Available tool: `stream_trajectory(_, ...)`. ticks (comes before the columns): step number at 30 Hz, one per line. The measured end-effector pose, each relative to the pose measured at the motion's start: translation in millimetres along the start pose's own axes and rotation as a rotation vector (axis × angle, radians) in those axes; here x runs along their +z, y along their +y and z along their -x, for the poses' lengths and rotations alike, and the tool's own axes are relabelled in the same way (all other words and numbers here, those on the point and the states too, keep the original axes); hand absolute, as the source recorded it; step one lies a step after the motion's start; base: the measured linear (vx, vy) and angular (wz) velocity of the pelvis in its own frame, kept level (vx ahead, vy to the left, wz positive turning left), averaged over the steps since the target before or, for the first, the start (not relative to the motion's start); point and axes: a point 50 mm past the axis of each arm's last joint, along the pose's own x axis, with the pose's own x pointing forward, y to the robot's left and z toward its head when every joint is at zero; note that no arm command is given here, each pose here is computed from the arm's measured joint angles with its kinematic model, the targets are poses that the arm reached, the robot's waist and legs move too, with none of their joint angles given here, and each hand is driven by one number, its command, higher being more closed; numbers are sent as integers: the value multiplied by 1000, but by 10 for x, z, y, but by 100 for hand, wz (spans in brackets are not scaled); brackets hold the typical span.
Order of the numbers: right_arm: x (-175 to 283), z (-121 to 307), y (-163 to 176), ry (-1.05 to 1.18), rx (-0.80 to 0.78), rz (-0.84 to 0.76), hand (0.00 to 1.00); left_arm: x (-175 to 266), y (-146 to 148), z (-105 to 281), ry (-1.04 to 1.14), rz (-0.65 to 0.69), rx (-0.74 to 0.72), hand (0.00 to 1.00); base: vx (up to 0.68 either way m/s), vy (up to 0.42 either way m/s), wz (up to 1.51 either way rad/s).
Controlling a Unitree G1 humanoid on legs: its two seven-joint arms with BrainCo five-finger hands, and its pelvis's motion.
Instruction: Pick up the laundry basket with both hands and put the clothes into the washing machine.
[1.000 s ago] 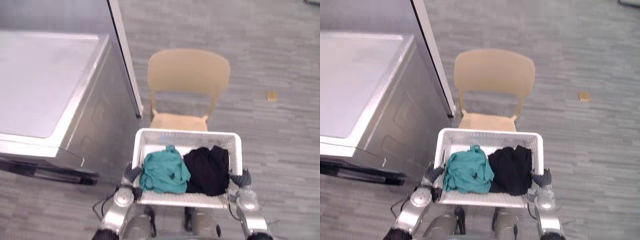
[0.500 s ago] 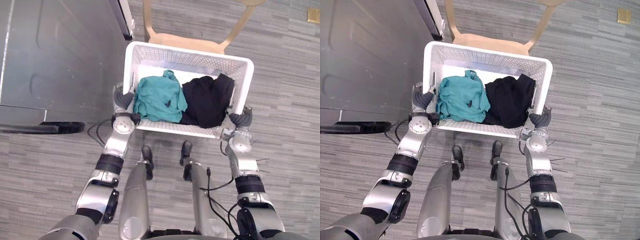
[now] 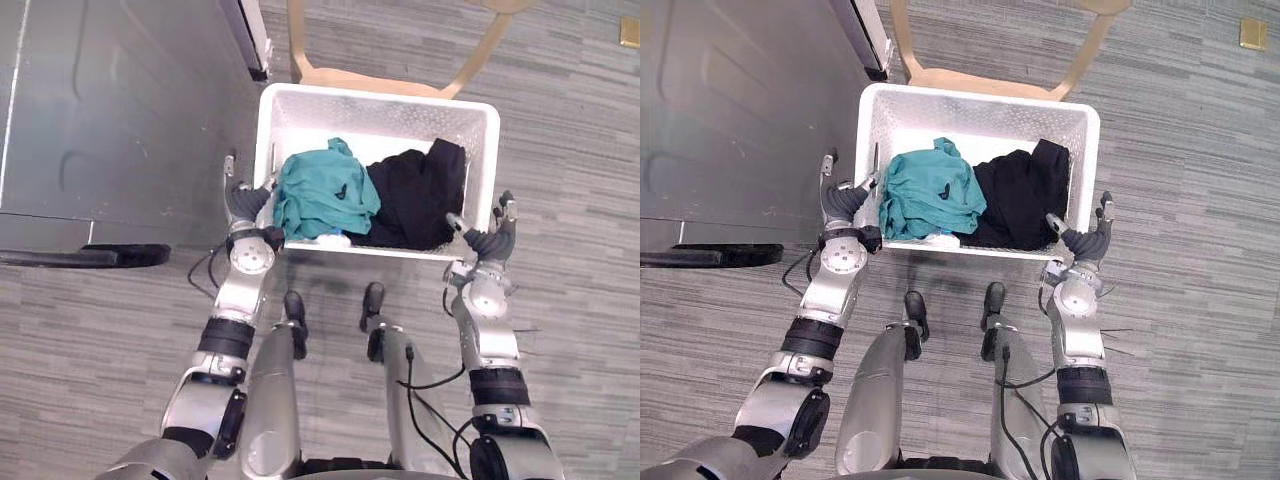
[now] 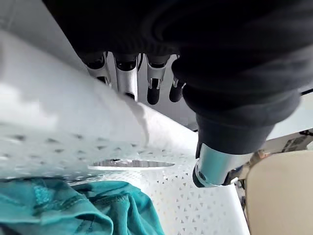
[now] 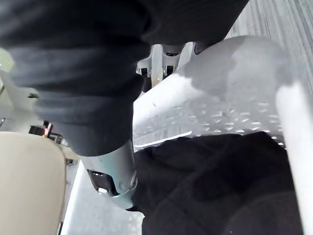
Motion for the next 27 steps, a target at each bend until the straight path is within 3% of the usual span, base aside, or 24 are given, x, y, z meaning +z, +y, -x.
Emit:
stream_trajectory(7, -287, 237, -367, 92, -28, 59, 0, -512, 361, 511, 177, 74, 54, 0, 44, -20, 11)
stream_trajectory(13, -683, 698, -835, 272, -26, 214, 0, -1119, 598, 1251, 473, 96, -35, 0, 128, -12, 23)
stream_trajectory(21, -1551, 1449, -1172, 756, 55, 424, 0, -1931, 855, 2095, 934, -66, -130, 0, 151, 1, 15)
stream_trajectory(27, -1884, 1860, -1276, 1010, 86, 465, 0, -2193, 1179, 2392, 1117, -218, -90, 0, 59, -17, 19)
